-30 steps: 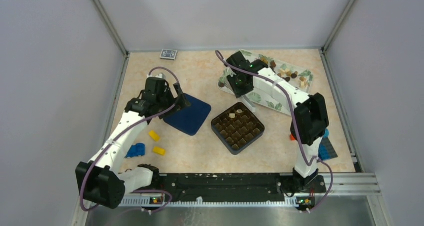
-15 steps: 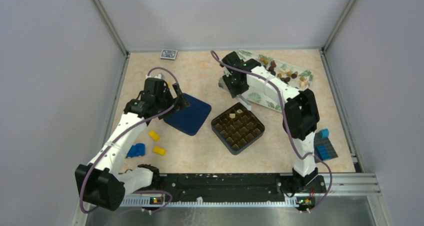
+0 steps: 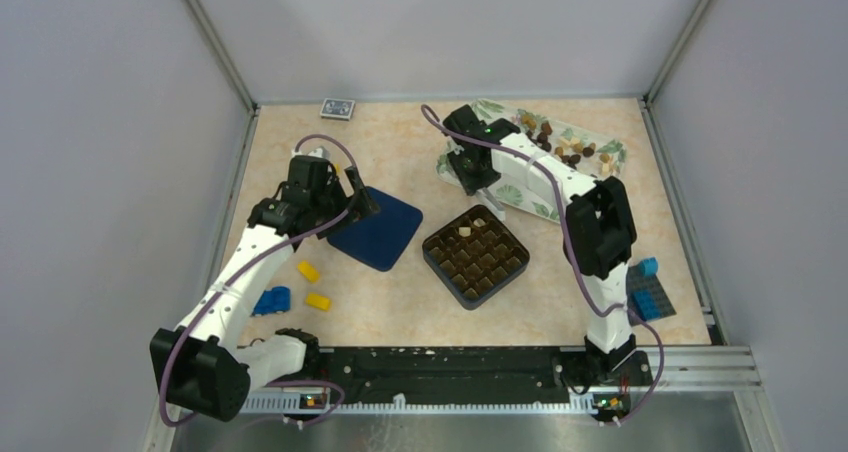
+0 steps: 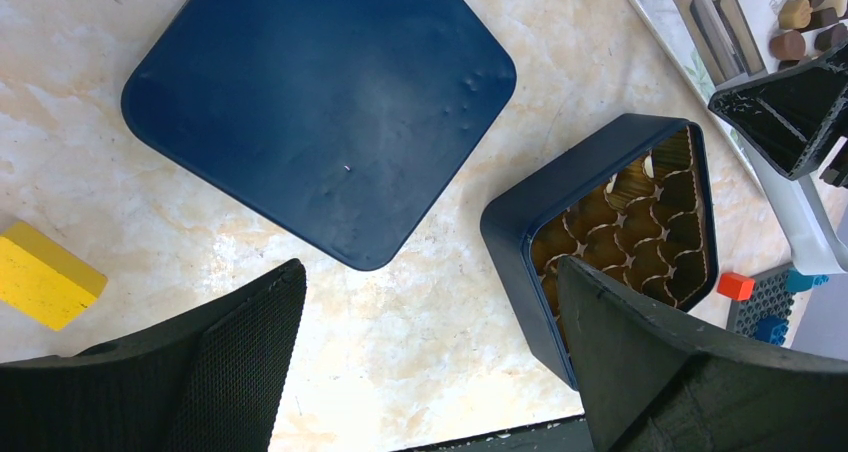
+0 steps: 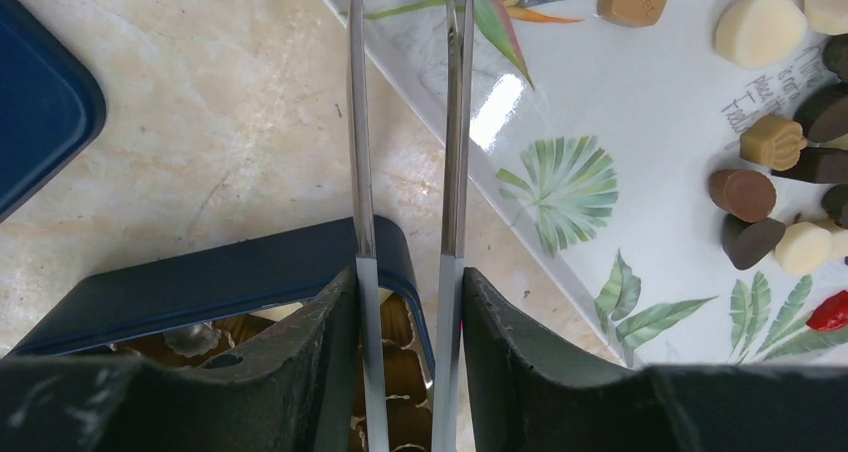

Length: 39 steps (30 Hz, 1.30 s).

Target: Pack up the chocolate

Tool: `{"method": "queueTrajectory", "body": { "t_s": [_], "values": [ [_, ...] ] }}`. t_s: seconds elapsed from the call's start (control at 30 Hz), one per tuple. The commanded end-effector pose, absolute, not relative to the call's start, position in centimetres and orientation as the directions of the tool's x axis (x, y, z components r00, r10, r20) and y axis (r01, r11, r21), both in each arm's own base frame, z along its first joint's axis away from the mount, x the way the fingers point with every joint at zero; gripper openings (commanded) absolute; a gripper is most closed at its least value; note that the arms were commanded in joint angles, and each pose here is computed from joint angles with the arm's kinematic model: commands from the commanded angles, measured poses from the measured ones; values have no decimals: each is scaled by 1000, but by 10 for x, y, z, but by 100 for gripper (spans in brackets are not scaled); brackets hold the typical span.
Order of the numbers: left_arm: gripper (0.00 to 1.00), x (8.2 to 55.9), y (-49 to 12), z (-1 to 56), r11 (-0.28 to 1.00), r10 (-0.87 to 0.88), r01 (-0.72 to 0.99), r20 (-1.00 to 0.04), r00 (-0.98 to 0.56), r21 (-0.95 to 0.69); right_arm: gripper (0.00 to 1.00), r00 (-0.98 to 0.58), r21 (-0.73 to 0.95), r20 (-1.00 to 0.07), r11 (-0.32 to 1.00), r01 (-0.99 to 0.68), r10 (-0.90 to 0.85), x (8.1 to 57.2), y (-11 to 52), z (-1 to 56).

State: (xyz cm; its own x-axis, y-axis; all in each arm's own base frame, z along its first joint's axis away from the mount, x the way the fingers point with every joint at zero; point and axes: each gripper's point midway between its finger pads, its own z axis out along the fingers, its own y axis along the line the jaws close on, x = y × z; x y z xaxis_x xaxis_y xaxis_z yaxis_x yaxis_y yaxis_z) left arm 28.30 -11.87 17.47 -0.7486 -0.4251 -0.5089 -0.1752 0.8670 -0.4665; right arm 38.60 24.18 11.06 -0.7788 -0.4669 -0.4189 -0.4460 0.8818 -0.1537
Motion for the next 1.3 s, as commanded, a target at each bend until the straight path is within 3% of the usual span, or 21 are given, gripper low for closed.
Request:
{"method": "queueTrajectory", "body": {
  "t_s": [0.0, 0.77, 0.97, 1.27],
  "values": [
    [99, 286, -117, 182, 864, -430, -168, -523, -736, -475, 39, -745, -164, -480, 882, -442, -463, 402, 248, 132],
    [99, 284, -114, 182, 867, -433, -177, -529, -730, -465, 36, -720, -278, -438, 843, -460, -538, 408, 251, 123],
    [99, 284, -113, 183, 866, -434, -176, -530, -729, -467, 21, -714, -289, -451, 844, -451, -536, 407, 250, 136],
    [99, 286, -115, 182, 866, -425, -161, -529, -735, -473, 16, -682, -243, -561, 882, -405, -468, 391, 240, 190]
  ]
}}
